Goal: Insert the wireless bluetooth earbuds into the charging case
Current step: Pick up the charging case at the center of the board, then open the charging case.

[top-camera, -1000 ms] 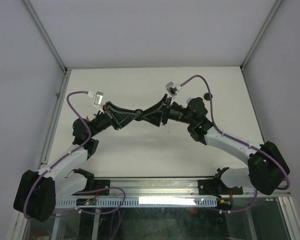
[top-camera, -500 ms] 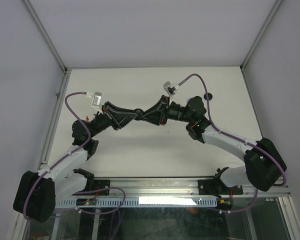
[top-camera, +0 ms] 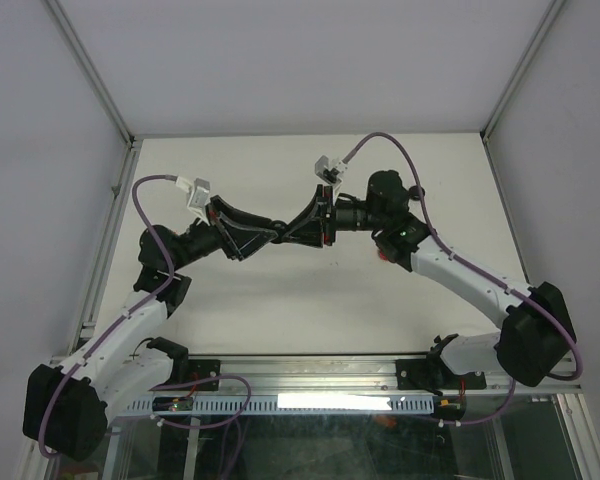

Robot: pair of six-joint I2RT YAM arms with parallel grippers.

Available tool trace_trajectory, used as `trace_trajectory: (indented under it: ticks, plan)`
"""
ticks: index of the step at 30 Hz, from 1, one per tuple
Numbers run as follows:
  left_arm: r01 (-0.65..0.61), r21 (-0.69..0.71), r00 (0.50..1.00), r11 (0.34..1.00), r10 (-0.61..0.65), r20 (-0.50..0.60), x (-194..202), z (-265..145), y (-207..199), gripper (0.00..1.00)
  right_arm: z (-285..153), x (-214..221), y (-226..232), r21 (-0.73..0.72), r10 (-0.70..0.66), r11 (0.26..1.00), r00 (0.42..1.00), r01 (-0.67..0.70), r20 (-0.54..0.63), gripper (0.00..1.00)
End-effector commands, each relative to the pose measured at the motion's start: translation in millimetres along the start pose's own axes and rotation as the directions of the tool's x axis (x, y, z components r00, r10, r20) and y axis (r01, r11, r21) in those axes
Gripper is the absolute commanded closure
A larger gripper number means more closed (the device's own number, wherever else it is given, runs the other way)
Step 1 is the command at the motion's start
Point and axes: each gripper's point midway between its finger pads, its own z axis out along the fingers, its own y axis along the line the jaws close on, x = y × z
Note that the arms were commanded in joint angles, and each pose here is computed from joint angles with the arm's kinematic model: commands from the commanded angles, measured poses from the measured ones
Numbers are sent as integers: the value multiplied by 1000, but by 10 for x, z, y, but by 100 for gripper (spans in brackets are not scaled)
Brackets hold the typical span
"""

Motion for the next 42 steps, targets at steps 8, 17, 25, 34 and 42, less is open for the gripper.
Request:
trace_trajectory:
  ticks: [8,17,25,34,42]
  plan:
    - [-171,164,953,972,205,-224,38,1,-283,48,-236,-72,232,-72,-149,988,973,138,-178,100]
    - [-158,234,932,959,223,-286,131,26,-275,49,-219,-119,270,-92,-136,988,972,121,-190,100]
    - [-149,244,926,958,222,-305,129,61,-250,56,-182,-115,247,-103,-132,988,971,114,-199,100]
    - [-135,280,922,950,224,-315,126,54,-319,60,-124,-46,193,-97,-129,989,967,110,-220,100]
    - [-133,304,918,944,232,-321,150,33,-347,100,-135,8,166,-75,-130,991,961,114,-246,88]
